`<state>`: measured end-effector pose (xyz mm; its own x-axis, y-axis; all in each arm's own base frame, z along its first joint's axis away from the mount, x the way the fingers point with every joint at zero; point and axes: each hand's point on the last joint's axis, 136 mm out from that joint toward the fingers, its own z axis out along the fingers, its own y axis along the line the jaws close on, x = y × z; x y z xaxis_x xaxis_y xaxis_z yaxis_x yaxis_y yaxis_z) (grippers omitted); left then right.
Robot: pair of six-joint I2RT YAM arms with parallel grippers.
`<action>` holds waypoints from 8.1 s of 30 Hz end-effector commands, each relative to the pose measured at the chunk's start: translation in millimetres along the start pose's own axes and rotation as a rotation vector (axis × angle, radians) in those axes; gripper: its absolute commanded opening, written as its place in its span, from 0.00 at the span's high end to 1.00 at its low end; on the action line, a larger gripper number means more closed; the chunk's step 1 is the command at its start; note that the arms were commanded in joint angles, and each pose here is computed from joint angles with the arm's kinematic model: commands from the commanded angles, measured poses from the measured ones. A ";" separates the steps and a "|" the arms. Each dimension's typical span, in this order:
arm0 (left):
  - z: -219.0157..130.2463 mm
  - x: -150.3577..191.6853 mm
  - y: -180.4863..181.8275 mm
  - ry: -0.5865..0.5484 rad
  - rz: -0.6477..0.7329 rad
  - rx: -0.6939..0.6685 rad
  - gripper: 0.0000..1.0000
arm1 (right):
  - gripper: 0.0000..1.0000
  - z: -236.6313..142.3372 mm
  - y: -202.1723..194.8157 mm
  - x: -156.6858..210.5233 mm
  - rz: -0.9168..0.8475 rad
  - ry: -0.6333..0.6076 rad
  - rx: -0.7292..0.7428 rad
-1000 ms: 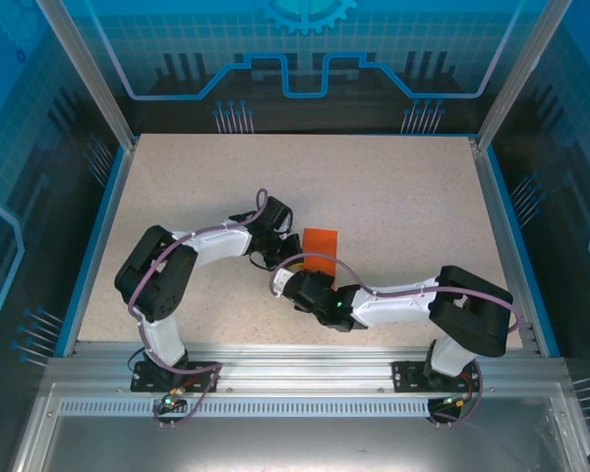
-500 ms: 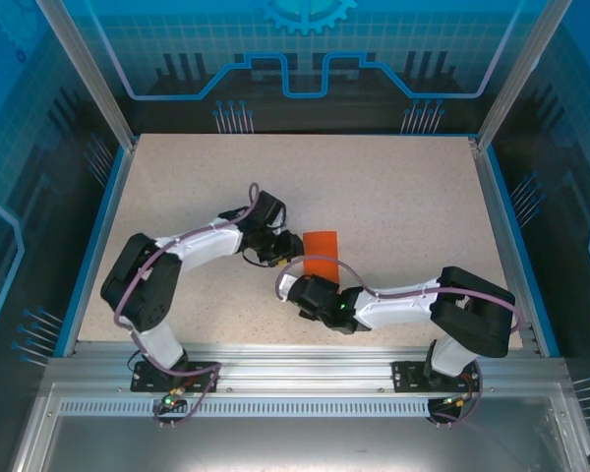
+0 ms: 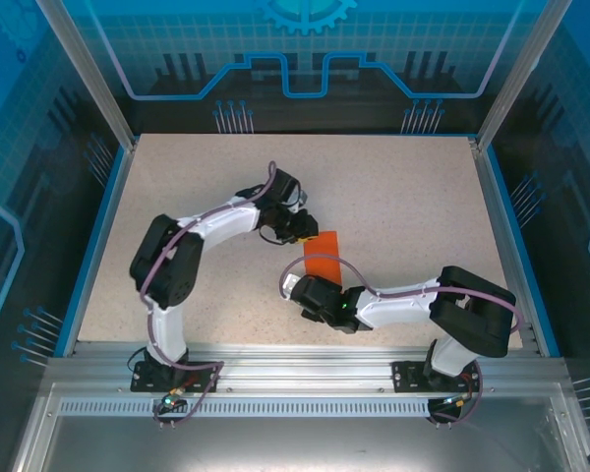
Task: Fold a paper plane with a square sheet of paper (fold left side to right side)
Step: Third fold the triangle at the center of the table.
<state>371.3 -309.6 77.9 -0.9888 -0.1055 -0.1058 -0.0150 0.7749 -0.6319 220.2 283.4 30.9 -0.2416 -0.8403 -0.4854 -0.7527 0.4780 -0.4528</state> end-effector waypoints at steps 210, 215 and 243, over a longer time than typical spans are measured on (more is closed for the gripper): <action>63.3 97.4 63.3 0.226 -0.070 -0.184 0.77 | 0.81 -26.8 -40.1 38.1 1.150 0.337 -0.793; 62.7 97.2 63.7 0.224 -0.068 -0.189 0.77 | 0.81 -14.0 -37.5 49.5 1.150 0.391 -0.748; 62.3 95.3 72.9 0.213 -0.060 -0.237 0.79 | 0.87 -19.5 -21.7 115.1 1.273 0.588 -0.630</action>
<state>301.9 -329.5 13.4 -0.9989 -0.0150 0.0438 -0.0378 0.8107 -0.5842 222.2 196.1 9.1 -0.9973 -0.0685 0.0257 -0.0435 0.8378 0.5443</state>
